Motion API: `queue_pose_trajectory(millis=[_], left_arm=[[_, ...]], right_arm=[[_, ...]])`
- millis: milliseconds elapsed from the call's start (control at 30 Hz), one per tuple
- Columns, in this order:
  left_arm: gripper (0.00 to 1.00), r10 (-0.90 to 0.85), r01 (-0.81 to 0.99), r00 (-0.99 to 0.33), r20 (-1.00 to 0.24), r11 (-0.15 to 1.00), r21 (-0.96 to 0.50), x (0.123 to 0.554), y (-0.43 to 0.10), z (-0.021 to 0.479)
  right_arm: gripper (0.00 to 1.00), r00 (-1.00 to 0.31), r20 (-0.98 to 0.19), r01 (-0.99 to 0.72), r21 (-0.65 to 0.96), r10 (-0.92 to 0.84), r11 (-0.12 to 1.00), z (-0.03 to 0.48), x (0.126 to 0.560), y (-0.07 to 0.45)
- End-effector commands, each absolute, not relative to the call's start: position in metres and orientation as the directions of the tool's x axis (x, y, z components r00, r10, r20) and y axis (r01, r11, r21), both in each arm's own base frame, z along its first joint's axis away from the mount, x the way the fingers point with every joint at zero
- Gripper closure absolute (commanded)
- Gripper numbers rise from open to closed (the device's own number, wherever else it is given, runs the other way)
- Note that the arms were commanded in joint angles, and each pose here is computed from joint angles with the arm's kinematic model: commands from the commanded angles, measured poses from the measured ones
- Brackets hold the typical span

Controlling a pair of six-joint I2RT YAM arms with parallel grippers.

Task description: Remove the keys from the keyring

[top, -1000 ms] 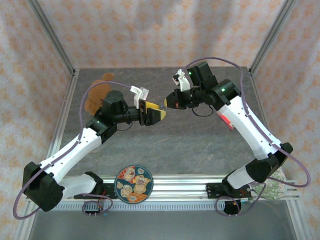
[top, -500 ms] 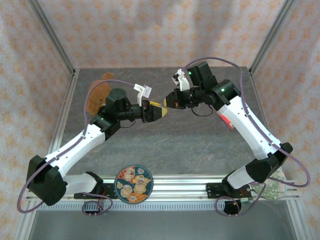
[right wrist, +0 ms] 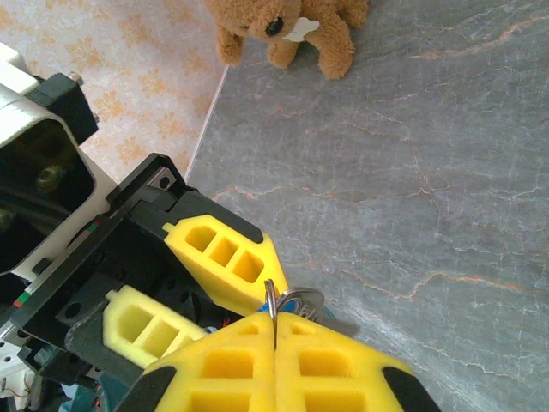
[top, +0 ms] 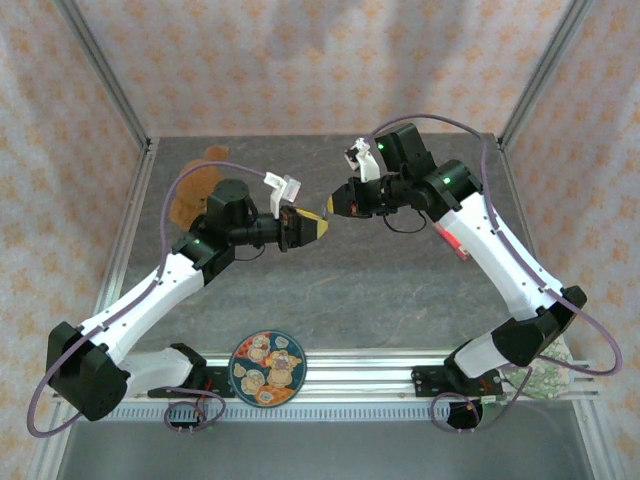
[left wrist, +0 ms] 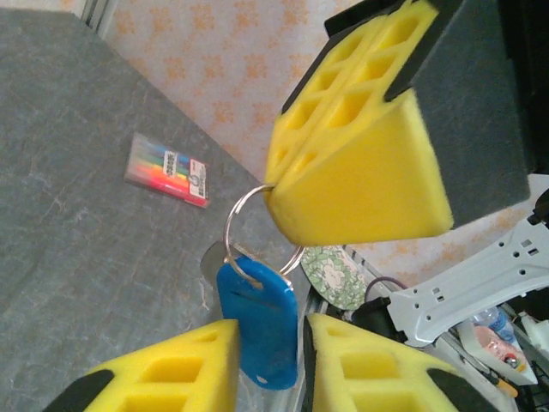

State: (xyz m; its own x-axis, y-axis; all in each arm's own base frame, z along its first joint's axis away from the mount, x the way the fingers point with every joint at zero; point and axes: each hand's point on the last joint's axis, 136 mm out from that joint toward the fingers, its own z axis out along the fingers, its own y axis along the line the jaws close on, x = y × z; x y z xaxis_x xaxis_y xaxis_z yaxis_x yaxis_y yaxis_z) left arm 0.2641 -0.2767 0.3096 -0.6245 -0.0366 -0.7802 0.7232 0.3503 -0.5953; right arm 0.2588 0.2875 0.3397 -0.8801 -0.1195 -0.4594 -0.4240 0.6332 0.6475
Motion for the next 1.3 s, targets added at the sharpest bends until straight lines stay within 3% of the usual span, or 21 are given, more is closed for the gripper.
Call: queue_pose_trajectory(millis=[0, 200, 267, 300, 467, 500, 600, 1100, 1167, 1267], left_arm=[[0.81, -0.033, 0.751, -0.587, -0.809, 0.352, -0.559, 0.259, -0.275, 0.323], [0.96, -0.026, 0.752, -0.58, -0.814, 0.369, -0.547, 0.26, -0.273, 0.322], [0.97, -0.029, 0.75, -0.573, -0.819, 0.385, -0.538, 0.262, -0.271, 0.322], [0.93, -0.033, 0.746, -0.571, -0.821, 0.397, -0.534, 0.263, -0.27, 0.321], [0.37, -0.054, 0.748, -0.554, -0.831, 0.408, -0.524, 0.266, -0.268, 0.324], [0.31, -0.061, 0.749, -0.552, -0.831, 0.4, -0.527, 0.266, -0.269, 0.326], [0.26, -0.074, 0.756, -0.547, -0.834, 0.384, -0.53, 0.268, -0.272, 0.332], [0.19, -0.077, 0.784, -0.552, -0.83, 0.29, -0.549, 0.271, -0.291, 0.346], [0.21, -0.072, 0.786, -0.558, -0.827, 0.276, -0.554, 0.27, -0.294, 0.345], [0.32, -0.06, 0.781, -0.575, -0.816, 0.254, -0.57, 0.269, -0.297, 0.343]], right_arm=[[1.0, -0.86, -0.498, -0.449, 0.639, -0.109, 0.624, 0.352, 0.253, 0.283], [1.0, -0.859, -0.501, -0.452, 0.64, -0.108, 0.622, 0.353, 0.252, 0.283], [1.0, -0.859, -0.501, -0.452, 0.641, -0.108, 0.62, 0.354, 0.252, 0.283], [1.0, -0.859, -0.501, -0.452, 0.642, -0.107, 0.619, 0.354, 0.253, 0.283], [1.0, -0.858, -0.501, -0.455, 0.646, -0.109, 0.613, 0.356, 0.251, 0.284], [1.0, -0.859, -0.5, -0.455, 0.649, -0.11, 0.61, 0.356, 0.251, 0.284], [1.0, -0.861, -0.496, -0.455, 0.655, -0.11, 0.603, 0.357, 0.251, 0.286], [1.0, -0.863, -0.493, -0.461, 0.674, -0.114, 0.577, 0.36, 0.248, 0.289], [1.0, -0.862, -0.493, -0.462, 0.674, -0.113, 0.576, 0.36, 0.248, 0.29], [1.0, -0.86, -0.498, -0.463, 0.67, -0.111, 0.58, 0.361, 0.248, 0.288]])
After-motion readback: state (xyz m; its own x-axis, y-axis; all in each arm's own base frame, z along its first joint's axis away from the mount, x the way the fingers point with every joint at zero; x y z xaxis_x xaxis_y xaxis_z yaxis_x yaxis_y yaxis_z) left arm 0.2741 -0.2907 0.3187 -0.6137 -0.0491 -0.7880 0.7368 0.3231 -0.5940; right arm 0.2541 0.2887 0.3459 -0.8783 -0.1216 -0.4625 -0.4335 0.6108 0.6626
